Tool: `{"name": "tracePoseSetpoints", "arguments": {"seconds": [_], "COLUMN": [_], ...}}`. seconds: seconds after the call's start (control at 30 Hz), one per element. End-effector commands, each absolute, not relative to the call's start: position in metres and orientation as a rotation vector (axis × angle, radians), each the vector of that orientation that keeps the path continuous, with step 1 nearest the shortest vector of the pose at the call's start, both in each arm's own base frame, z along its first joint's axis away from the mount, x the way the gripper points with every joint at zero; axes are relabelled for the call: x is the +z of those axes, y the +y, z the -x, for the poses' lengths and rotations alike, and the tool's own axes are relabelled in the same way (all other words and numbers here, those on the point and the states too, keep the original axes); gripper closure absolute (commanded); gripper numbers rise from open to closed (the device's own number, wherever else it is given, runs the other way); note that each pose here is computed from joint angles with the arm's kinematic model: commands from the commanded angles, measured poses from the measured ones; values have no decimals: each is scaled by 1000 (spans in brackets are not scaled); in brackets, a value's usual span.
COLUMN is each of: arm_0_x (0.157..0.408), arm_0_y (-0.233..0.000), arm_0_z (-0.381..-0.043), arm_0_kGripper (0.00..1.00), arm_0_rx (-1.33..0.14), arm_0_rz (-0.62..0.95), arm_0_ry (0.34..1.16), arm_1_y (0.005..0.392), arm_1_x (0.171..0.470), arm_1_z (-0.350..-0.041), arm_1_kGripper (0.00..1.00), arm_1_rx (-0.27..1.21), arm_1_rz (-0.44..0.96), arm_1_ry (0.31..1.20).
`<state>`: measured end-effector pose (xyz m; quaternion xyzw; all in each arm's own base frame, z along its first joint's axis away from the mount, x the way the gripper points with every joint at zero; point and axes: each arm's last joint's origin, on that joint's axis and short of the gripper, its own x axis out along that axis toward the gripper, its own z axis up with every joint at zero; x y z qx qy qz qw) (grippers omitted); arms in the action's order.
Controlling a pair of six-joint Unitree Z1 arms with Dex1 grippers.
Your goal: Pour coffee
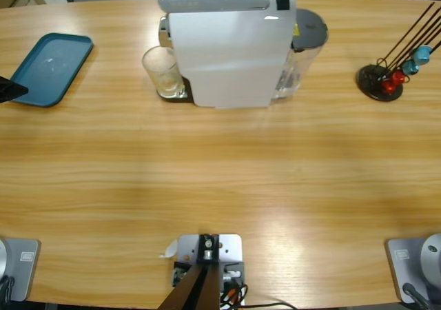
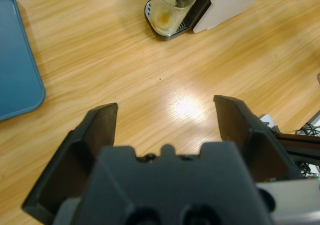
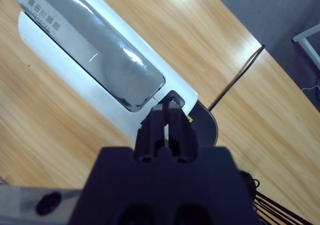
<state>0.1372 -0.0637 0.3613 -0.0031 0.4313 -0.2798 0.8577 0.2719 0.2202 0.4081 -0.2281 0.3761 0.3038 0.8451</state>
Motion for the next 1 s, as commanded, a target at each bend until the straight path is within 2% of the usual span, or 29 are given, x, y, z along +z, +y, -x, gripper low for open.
{"name": "tracePoseSetpoints", "arguments": {"seconds": [0.03, 0.5, 1.0], "arm_0_x": [349, 347, 347], "arm_0_y": [-65, -68, -70], "arm_0_z": [-145, -152, -155], "arm_0_kGripper": [179, 181, 182], "arm_0_rx": [-579, -586, -597], "arm_0_rz": [17, 14, 16], "arm_0_ry": [960, 977, 980], "arm_1_y": [236, 216, 226], "arm_1_x": [383, 383, 368], "arm_1_z": [-281, -300, -314], "arm_1_kGripper": [1000, 1000, 1000], "arm_1_rx": [678, 623, 630], "arm_1_rz": [482, 486, 489], "arm_1_ry": [876, 876, 910]}}
